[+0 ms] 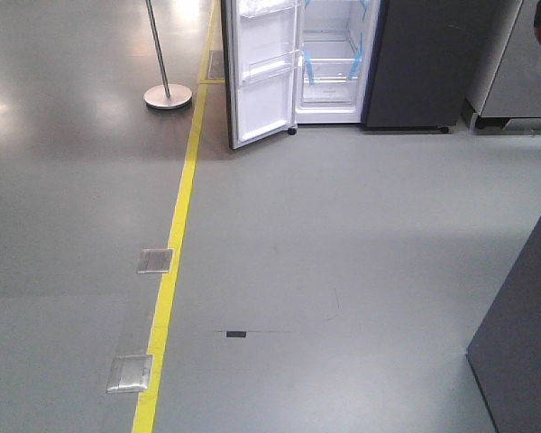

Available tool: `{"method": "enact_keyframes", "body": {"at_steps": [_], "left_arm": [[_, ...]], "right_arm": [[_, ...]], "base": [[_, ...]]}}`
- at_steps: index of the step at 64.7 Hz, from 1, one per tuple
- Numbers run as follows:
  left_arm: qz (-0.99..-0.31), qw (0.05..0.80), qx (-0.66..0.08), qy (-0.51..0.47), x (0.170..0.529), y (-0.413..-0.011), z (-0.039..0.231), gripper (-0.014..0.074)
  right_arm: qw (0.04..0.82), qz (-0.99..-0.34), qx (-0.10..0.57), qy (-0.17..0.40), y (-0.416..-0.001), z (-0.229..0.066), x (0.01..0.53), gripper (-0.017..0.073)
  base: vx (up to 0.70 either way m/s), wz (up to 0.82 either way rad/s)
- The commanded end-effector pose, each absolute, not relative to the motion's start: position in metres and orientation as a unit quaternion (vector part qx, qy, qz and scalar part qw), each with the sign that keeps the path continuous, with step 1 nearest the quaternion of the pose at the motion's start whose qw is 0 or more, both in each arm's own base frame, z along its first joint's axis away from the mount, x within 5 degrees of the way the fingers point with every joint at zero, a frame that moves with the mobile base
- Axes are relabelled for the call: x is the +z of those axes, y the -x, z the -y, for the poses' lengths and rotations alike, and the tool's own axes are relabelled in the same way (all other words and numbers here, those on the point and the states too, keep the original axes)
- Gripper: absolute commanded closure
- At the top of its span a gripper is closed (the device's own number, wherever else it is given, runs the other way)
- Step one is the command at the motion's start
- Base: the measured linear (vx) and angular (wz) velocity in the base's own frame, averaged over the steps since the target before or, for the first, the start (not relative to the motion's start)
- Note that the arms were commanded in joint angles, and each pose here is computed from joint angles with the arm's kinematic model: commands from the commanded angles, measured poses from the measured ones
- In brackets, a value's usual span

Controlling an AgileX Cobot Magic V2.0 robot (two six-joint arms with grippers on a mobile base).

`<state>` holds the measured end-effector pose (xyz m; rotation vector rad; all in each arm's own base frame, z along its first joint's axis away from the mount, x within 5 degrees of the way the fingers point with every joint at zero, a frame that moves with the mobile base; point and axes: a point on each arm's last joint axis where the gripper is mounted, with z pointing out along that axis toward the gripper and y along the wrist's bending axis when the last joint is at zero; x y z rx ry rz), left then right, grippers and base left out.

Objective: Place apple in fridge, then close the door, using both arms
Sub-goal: 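Continue driving up to the refrigerator with the apple held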

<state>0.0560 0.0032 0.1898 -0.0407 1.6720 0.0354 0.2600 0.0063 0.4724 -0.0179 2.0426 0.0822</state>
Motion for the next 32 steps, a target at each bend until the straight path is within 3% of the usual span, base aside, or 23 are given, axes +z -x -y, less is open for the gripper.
{"method": "enact_keyframes", "body": {"at_steps": [1, 32], "left_arm": [[-0.705, 0.709, 0.009, 0.018, 0.2031, -0.0546, -0.0024, 0.0599], [-0.705, 0.709, 0.009, 0.018, 0.2031, -0.0546, -0.0024, 0.0599]], "right_arm": [[0.579, -0.815, 0.032, 0.007, -0.2515, -0.0056, 0.4948, 0.0374], [0.579, -0.815, 0.032, 0.007, -0.2515, -0.0056, 0.4948, 0.0374]], "base": [[0.13, 0.02], [0.13, 0.02]]}}
